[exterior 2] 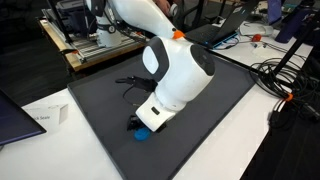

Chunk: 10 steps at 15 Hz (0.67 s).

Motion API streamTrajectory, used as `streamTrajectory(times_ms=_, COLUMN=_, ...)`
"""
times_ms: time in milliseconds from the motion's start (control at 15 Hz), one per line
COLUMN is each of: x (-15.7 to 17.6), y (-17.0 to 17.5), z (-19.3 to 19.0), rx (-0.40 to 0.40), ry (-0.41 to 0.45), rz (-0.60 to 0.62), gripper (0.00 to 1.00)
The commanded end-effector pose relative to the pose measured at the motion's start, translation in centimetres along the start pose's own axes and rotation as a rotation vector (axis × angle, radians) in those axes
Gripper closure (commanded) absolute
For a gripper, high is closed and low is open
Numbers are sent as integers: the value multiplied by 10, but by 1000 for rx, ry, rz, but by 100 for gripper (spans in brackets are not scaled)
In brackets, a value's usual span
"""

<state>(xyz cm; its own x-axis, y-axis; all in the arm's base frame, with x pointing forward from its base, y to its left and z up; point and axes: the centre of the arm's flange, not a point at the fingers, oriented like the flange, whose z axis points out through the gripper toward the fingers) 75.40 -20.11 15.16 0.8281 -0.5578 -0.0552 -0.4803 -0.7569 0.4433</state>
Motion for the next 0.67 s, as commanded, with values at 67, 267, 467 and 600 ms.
streamTrajectory(times_ms=67, x=20, y=7, z=-12, rx=18, ry=51, rz=12, gripper=100)
streamTrajectory(times_ms=267, x=9, y=15, z=-22, rx=53, ry=100, rz=16, gripper=100)
streamTrajectory(times_ms=467, x=-3, y=22, z=-35, rx=86, ry=131, rz=16, gripper=100)
streamTrajectory(times_ms=600, x=-13, y=28, z=-46, rx=114, ry=153, rz=17, gripper=100)
